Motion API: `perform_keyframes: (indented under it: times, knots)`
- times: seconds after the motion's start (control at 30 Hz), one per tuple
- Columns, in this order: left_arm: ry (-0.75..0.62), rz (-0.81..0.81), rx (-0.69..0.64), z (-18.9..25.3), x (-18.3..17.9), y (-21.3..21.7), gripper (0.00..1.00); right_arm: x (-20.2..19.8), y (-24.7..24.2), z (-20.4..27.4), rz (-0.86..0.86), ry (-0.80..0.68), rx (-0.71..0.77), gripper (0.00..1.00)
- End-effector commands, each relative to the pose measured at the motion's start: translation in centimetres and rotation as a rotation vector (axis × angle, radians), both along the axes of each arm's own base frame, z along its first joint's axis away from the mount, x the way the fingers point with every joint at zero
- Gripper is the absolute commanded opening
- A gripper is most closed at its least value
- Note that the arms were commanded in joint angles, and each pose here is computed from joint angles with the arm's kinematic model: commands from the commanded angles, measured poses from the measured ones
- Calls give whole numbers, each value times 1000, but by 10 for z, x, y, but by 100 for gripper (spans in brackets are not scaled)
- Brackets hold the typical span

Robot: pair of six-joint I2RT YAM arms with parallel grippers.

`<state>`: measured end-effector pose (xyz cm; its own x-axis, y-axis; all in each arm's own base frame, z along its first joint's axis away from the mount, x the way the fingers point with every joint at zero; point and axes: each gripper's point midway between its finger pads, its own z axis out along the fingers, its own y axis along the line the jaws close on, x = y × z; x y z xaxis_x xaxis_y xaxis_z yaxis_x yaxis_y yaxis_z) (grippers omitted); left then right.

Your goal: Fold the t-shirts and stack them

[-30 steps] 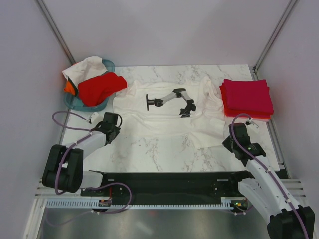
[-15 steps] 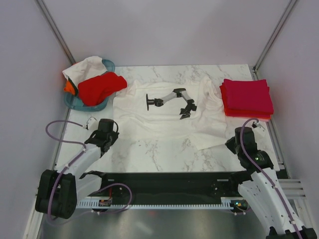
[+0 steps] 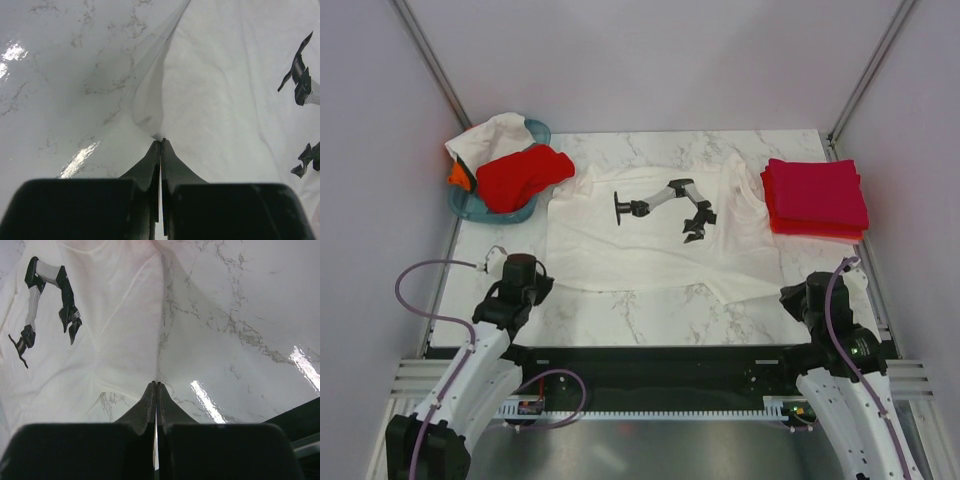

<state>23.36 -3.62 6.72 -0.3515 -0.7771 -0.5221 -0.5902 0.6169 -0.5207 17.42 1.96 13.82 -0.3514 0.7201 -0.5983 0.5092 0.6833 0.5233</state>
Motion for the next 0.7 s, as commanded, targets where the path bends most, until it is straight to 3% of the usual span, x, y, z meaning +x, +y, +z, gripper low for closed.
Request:
perform_keyframes:
  times: [0.0,0.37,0.67]
  knots:
    - [36,-34,12,-3,-15,0,2,-13,0,4,-2,14,21,0]
    - [13,-6,82,35,-9,13,3,3,-7,11,-13,38,-53,0]
    - [87,2,83,18,-5,12,4,23,0,-18,18,120,-71,0]
